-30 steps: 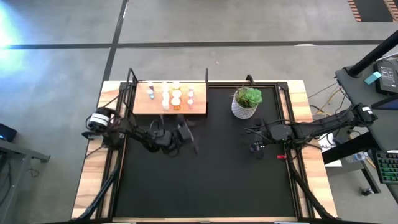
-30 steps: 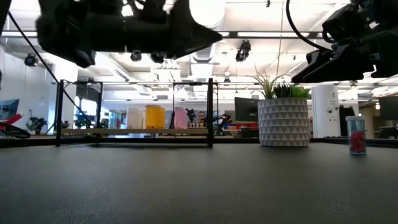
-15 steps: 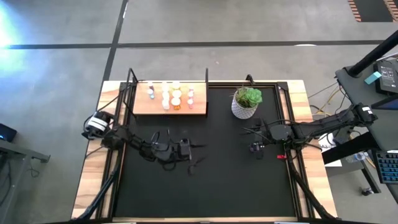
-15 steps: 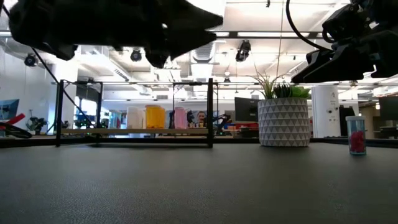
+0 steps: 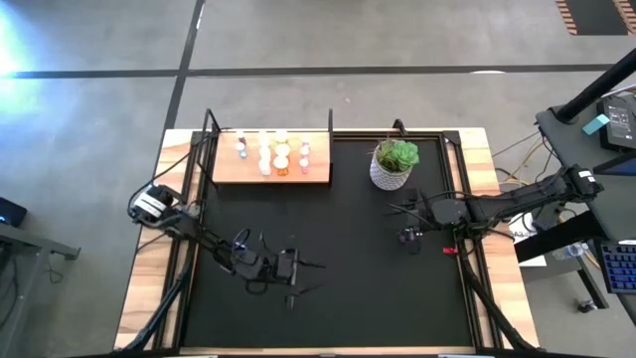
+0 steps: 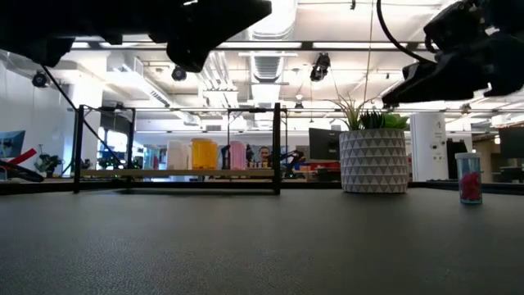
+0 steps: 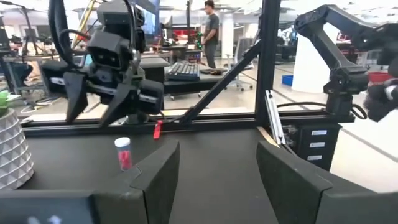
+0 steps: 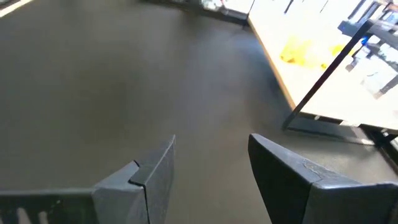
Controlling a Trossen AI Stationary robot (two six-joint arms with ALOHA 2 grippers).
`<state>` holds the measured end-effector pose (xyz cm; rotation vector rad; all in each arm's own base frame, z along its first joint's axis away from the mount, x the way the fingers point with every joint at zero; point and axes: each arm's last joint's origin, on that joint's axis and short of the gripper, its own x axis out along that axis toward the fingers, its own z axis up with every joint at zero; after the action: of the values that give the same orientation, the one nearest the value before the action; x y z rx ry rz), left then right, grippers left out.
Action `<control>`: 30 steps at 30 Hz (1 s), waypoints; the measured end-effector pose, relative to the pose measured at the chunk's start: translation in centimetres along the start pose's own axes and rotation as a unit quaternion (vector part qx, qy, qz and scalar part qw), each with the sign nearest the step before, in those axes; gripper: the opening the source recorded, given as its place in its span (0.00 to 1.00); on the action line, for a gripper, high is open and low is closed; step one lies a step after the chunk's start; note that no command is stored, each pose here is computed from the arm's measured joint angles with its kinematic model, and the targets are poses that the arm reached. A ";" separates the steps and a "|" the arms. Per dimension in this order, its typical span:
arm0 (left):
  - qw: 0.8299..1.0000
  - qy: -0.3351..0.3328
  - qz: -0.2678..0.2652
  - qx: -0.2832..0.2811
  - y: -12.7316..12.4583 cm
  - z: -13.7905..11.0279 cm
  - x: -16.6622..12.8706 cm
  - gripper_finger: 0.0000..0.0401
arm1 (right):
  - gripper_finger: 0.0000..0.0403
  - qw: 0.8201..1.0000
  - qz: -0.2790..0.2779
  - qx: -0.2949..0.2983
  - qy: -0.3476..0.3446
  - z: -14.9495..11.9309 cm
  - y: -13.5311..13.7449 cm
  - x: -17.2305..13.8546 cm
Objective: Pick and place medicine bottles onto shelf by color
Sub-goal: Put the blue pill bottle on the shelf aligned with the other blue pill bottles
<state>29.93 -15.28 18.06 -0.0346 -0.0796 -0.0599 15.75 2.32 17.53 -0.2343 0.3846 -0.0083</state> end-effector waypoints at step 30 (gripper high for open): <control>0.997 0.010 0.062 0.034 0.6 -0.2 0.0 0.50 | 0.48 0.937 0.018 0.343 -0.068 1.4 -0.2 0.0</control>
<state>29.93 -14.72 17.84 0.0284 -0.0602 0.0655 16.24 2.45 18.81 0.4627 0.2277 -0.0890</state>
